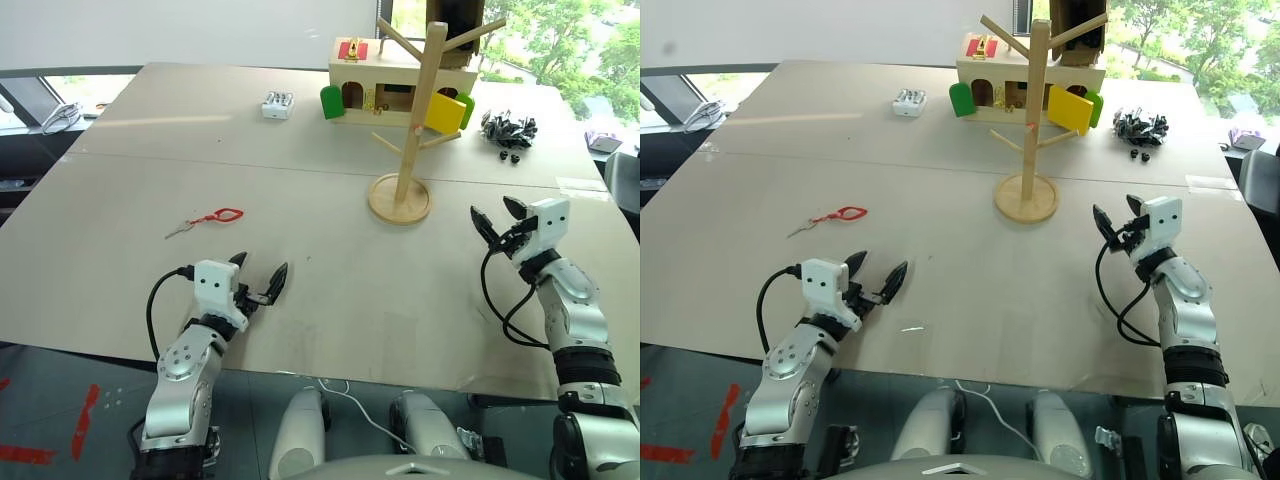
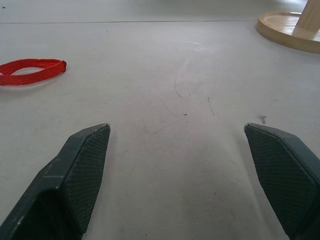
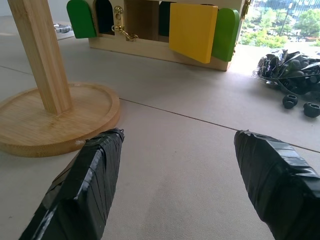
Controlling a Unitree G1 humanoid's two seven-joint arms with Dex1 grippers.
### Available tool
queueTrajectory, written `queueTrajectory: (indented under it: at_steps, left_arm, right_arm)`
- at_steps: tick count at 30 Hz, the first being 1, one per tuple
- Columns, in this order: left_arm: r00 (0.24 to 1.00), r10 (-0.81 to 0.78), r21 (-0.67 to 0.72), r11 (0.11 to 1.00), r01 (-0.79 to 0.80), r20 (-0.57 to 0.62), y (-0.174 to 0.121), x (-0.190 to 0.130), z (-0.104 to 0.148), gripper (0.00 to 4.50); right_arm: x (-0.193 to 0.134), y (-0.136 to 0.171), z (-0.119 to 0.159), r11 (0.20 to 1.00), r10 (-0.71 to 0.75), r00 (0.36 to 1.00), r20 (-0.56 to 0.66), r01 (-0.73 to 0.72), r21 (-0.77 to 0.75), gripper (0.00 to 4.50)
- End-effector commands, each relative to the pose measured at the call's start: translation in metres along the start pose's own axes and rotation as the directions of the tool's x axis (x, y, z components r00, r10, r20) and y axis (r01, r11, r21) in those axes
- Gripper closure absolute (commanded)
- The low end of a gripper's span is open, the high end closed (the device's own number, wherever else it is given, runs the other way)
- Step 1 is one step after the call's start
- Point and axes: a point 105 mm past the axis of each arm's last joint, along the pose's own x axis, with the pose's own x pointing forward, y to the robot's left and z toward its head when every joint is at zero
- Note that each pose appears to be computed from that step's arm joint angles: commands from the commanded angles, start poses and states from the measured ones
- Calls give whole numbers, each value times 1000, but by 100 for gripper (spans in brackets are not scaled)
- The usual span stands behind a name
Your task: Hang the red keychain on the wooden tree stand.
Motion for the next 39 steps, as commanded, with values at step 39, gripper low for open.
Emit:
queueTrajectory:
  at_steps: [39]
  left_arm:
    - [999, 14, 91, 996, -17, 35, 85, 40, 59, 5]
  right_arm:
    - [-78, 87, 26, 635, 766, 640, -63, -768, -82, 69]
